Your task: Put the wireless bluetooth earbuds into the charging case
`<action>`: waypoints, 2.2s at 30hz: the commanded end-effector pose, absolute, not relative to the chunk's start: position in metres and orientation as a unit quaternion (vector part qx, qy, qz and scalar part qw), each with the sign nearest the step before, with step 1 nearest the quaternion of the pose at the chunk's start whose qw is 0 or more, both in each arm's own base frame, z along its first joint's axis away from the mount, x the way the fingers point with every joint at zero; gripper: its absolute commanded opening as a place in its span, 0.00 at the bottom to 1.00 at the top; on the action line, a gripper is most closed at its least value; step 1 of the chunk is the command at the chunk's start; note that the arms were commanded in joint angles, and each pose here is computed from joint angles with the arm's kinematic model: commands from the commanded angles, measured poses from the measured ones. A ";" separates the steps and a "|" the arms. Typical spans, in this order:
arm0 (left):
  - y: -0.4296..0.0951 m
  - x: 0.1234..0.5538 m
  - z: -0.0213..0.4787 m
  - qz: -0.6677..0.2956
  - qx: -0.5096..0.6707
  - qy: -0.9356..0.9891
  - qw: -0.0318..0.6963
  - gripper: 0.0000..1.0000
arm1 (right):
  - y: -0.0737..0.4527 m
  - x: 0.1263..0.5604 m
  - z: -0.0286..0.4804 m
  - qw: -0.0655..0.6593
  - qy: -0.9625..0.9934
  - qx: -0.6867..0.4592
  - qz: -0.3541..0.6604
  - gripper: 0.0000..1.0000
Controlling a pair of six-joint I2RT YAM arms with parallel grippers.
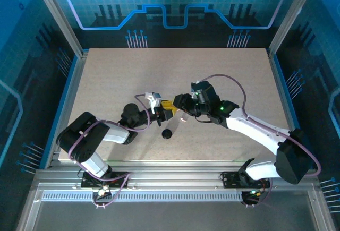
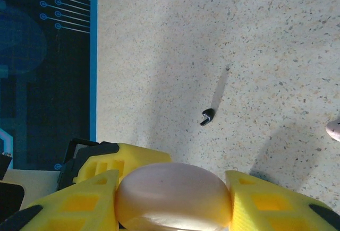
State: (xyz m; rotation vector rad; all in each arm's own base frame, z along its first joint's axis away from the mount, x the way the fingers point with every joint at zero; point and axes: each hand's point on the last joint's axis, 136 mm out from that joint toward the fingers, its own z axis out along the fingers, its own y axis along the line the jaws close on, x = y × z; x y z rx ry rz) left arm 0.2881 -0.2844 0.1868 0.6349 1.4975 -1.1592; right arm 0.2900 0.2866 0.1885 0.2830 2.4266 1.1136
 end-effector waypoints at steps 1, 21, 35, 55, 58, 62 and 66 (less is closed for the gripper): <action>-0.295 0.276 0.204 -0.517 0.296 0.597 0.537 0.16 | 0.302 0.286 0.215 0.248 0.869 0.056 0.425 0.57; -0.299 0.231 0.267 -0.577 0.375 0.506 0.520 0.13 | 0.241 0.185 0.293 0.508 0.650 -0.432 0.363 0.62; -0.297 0.219 0.284 -0.567 0.410 0.468 0.541 0.13 | 0.241 0.180 0.291 0.431 0.592 -0.539 0.416 0.51; -0.298 0.220 0.287 -0.562 0.411 0.462 0.549 0.13 | 0.266 0.205 0.274 0.384 0.598 -0.562 0.422 0.41; -0.298 0.220 0.289 -0.562 0.412 0.461 0.550 0.12 | 0.265 0.210 0.273 0.387 0.604 -0.563 0.410 0.41; -0.297 0.220 0.284 -0.559 0.408 0.466 0.551 0.12 | 0.261 0.213 0.272 0.394 0.612 -0.565 0.390 0.41; -0.296 0.221 0.284 -0.557 0.406 0.467 0.554 0.12 | 0.249 0.218 0.272 0.406 0.630 -0.564 0.347 0.43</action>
